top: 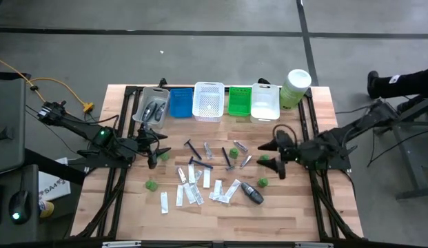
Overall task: Pick & Place Travel size toiletries
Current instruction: Put the deodorant into the gray bin
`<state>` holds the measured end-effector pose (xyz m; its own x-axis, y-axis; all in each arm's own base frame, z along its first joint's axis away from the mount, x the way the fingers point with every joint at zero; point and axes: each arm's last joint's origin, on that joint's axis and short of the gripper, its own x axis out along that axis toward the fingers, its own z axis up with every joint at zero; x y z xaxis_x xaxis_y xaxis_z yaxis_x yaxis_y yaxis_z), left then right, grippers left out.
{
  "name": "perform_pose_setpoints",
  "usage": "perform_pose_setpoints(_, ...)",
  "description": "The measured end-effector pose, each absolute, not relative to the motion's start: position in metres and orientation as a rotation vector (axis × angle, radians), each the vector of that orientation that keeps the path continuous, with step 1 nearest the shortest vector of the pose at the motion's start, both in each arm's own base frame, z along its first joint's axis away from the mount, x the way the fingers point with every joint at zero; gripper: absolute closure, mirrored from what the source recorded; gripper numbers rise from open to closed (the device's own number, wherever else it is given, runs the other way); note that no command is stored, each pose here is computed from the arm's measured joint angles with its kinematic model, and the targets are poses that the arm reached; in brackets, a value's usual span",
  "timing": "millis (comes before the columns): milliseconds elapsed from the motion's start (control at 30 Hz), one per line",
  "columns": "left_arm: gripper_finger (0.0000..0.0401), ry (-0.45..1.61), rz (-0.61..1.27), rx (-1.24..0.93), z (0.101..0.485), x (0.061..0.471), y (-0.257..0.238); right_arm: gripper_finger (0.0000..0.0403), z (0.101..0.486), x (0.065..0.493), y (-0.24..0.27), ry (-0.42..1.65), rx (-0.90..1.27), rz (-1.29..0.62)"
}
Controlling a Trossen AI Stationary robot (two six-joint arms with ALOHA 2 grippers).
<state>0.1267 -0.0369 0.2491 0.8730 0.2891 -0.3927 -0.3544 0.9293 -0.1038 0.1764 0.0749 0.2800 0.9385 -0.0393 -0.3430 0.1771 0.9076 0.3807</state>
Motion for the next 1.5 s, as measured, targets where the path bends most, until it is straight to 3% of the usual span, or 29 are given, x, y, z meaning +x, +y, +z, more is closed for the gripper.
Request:
perform_pose_setpoints(300, 0.0153, 0.382, 0.337, -0.171, 0.249, 0.127, -0.037, 0.011, 0.287, 0.204, 0.112, 0.589, 0.368, -0.141)
perform_pose_setpoints(633, 0.0153, 0.382, 0.337, -0.171, 0.249, 0.127, -0.037, 0.011, 0.268, 0.235, 0.141, 0.692, 0.493, 0.117)
perform_pose_setpoints(1200, 0.0153, 0.36, 0.324, -0.186, 0.252, 0.128, -0.038, 0.011, 0.224, 0.245, 0.154, 1.041, 0.751, 0.059)
perform_pose_setpoints(1500, 0.0153, 0.36, 0.324, -0.187, 0.252, 0.128, -0.038, 0.011, 0.229, 0.244, 0.159, 1.064, 0.824, 0.038)
